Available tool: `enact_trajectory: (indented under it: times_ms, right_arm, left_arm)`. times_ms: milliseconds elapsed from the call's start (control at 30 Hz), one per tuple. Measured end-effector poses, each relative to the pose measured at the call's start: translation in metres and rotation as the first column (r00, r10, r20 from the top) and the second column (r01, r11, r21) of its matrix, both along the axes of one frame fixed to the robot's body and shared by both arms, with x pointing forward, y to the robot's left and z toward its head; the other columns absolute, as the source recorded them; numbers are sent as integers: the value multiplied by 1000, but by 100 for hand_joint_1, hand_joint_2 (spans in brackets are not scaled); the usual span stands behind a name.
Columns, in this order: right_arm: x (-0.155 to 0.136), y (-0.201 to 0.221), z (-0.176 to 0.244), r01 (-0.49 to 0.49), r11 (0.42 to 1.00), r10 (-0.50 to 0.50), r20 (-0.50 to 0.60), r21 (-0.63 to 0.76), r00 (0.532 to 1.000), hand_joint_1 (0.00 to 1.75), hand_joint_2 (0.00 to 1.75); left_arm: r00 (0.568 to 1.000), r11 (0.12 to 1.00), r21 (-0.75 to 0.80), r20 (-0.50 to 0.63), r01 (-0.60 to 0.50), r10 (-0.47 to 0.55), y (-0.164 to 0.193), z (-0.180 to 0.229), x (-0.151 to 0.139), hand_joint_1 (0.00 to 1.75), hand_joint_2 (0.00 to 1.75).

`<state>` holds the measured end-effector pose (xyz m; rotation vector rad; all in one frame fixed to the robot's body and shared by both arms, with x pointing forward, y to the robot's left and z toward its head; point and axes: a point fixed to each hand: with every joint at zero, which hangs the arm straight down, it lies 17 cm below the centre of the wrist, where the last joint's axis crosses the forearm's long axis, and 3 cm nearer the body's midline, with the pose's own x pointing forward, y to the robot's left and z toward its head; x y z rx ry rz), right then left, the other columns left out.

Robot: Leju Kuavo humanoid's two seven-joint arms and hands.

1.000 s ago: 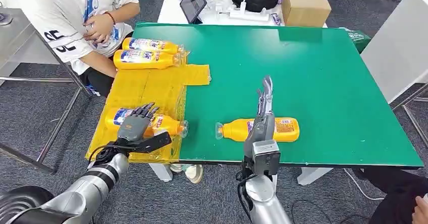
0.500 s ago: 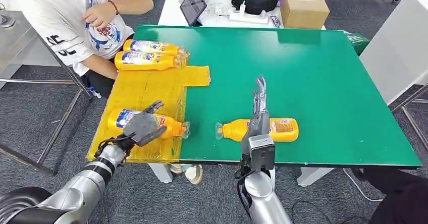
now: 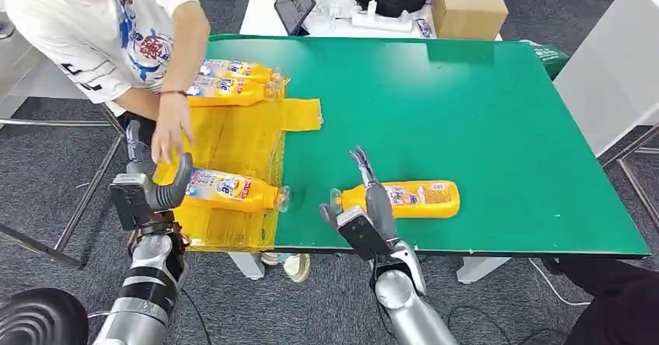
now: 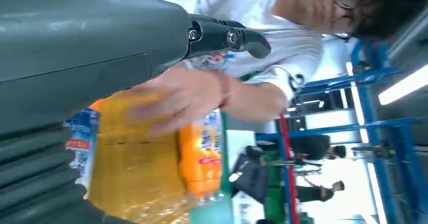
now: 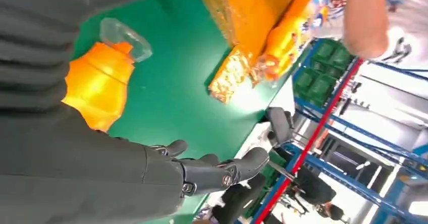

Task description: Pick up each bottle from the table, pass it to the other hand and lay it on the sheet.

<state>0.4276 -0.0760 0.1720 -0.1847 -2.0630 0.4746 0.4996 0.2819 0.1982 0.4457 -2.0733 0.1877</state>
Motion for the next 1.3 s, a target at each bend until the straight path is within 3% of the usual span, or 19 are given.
enact_trajectory:
  times_ms: [133,233,400,600,967,1300]
  right_arm:
    - [6,-3,-14,20,996,-23,-34,-89,999,0,175]
    - [15,-20,-38,39,968,-60,-80,-250,995,0,175]
    - [28,-80,-91,5,861,-123,-198,-509,972,0,175]
    - [63,-153,-94,11,746,-201,-210,-666,957,0,175]
    - [100,-207,-127,-5,669,-307,-283,-744,909,0,175]
    - [108,-212,-146,-135,686,-267,-420,-715,867,0,175]
  left_arm:
    - [999,1000,-8,40,-20,21,3,12,-9,0,175]
    - [997,999,-40,66,29,-27,-7,17,-18,0,175]
    - [993,994,-27,57,102,-100,-28,7,-34,0,175]
    - [985,985,8,34,171,-171,-57,-1,-39,0,175]
    - [972,972,-6,5,233,-233,-80,-9,-31,0,175]
    - [959,959,-19,-12,283,-283,-97,-13,-23,0,175]
